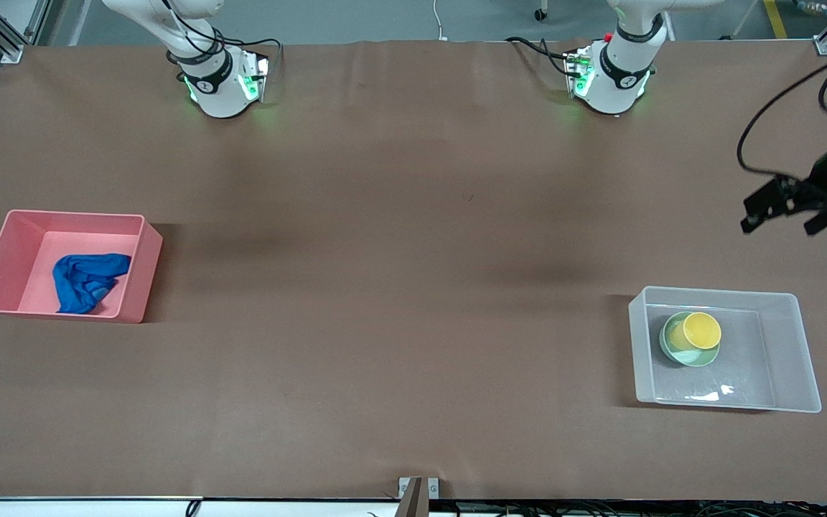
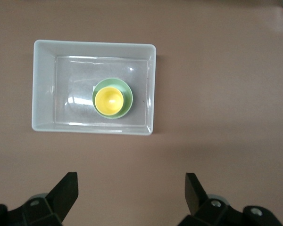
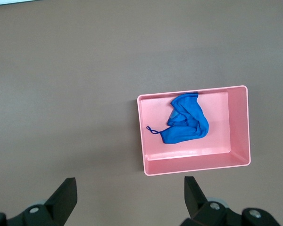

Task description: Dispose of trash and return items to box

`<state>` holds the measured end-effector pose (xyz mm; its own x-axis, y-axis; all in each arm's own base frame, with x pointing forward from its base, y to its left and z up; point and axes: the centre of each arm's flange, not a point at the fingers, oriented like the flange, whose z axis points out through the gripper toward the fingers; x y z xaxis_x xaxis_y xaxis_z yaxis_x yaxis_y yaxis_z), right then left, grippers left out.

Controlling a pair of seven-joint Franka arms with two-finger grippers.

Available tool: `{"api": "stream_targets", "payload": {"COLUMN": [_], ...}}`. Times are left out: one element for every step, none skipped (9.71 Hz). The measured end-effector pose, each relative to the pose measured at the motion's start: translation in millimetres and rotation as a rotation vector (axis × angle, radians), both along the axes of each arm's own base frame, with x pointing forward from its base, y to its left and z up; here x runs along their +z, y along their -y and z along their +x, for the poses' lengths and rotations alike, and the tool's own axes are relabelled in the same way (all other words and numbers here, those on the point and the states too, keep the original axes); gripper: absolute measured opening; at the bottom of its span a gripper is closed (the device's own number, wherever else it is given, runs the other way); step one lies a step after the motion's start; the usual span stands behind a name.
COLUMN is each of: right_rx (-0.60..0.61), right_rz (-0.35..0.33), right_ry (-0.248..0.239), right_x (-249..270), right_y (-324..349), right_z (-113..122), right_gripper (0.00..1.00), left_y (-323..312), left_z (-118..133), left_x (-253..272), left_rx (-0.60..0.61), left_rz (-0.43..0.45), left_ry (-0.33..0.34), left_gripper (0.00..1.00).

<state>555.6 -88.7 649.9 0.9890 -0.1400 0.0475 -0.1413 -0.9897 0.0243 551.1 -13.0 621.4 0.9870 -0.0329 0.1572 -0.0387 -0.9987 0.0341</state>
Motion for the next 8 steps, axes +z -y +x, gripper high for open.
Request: {"api": "stream_targets", "payload": {"right_rx": [-0.001, -0.002, -0.003, -0.003, -0.003, -0.003, -0.003, -0.002], "right_rz": [0.000, 0.000, 0.000, 0.000, 0.000, 0.000, 0.000, 0.000], "right_ry": [0.000, 0.000, 0.000, 0.000, -0.001, -0.001, -0.001, 0.000], "right_x": [0.0, 0.0, -0.1, -0.1, -0.2, -0.2, -0.1, -0.1], "right_y": [0.6, 1.2, 1.6, 1.8, 1.9, 2.0, 1.8, 1.1], "right_z": [-0.1, -0.2, -0.3, -0.3, -0.3, -0.3, -0.3, -0.2], "right_gripper": [1.00, 1.00, 1.00, 1.00, 1.00, 1.00, 1.00, 1.00], "left_y": [1.1, 1.0, -0.7, -1.9, -2.0, -1.6, -1.0, 0.6], "left_z": [-7.2, -9.0, -8.1, -4.9, -1.2, -0.7, -3.9, -7.7], "left_x": [15.4, 29.7, 45.2, 59.5, 68.1, 70.1, 69.3, 69.2], "left_rx": [0.000, 0.000, -0.001, -0.002, -0.002, -0.001, 0.002, 0.002], "left_rz": [0.000, 0.002, 0.017, 0.026, 0.026, 0.025, 0.025, 0.026], "left_ry": [0.019, 0.016, -0.009, -0.035, -0.048, -0.063, -0.083, -0.095], "left_gripper": [1.00, 1.00, 1.00, 1.00, 1.00, 1.00, 1.00, 1.00]}}
